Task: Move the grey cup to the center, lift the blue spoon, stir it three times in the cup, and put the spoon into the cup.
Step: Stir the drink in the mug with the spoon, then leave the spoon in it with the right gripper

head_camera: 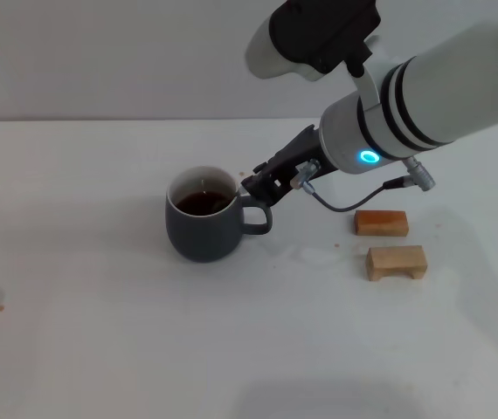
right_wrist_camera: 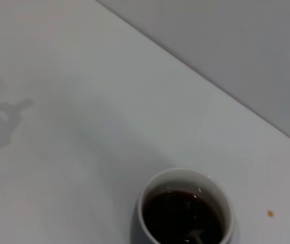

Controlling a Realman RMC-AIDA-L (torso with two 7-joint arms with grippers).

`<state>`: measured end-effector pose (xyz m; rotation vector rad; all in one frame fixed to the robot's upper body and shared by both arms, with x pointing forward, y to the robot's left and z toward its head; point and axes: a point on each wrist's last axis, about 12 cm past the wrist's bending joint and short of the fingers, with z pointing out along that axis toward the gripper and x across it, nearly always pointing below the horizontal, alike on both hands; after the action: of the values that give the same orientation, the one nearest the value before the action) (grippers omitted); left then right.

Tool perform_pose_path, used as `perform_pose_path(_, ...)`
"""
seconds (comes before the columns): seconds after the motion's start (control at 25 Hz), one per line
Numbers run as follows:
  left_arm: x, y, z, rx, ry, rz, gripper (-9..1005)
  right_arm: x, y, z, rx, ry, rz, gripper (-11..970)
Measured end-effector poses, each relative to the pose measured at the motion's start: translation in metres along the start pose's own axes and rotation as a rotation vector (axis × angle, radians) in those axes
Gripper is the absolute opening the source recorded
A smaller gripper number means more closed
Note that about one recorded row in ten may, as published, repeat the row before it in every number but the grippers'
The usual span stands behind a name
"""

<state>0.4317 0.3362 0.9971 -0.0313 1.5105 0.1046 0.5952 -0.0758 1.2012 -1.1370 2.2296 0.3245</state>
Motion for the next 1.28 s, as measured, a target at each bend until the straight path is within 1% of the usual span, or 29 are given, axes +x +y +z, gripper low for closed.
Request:
perform_pose_path(0.12, 0.0, -0.001, 0.0, 0.003, 0.001, 0.0, -2, -0.001, 0.007, -0.002, -0.015, -0.004, -0.011, 161)
perform_pose_path(0.28, 0.0, -0.002, 0.0, 0.005, 0.001, -0.001, -2, -0.002, 0.01, -0.001, -0.028, -0.011, -0.014, 160)
perform_pose_path(0.52, 0.0, 0.0, -0.001, -0.001, -0.005, -0.002, -2, -0.009, 0.016, 0.004, -0.039, -0.048, -0.036, 160)
perform_pose_path(0.76, -0.001, 0.0, -0.001, -0.001, -0.008, -0.003, -2, -0.011, 0.014, 0.008, -0.027, -0.073, -0.042, 160)
perform_pose_path(0.96, -0.001, 0.0, -0.001, -0.001, -0.009, -0.003, -2, -0.008, 0.006, 0.013, -0.01, -0.08, -0.029, 161)
perform_pose_path(1.28, -0.001, -0.001, -0.001, 0.002, -0.009, -0.004, -2, -0.003, 0.001, 0.014, 0.017, -0.065, -0.034, 160)
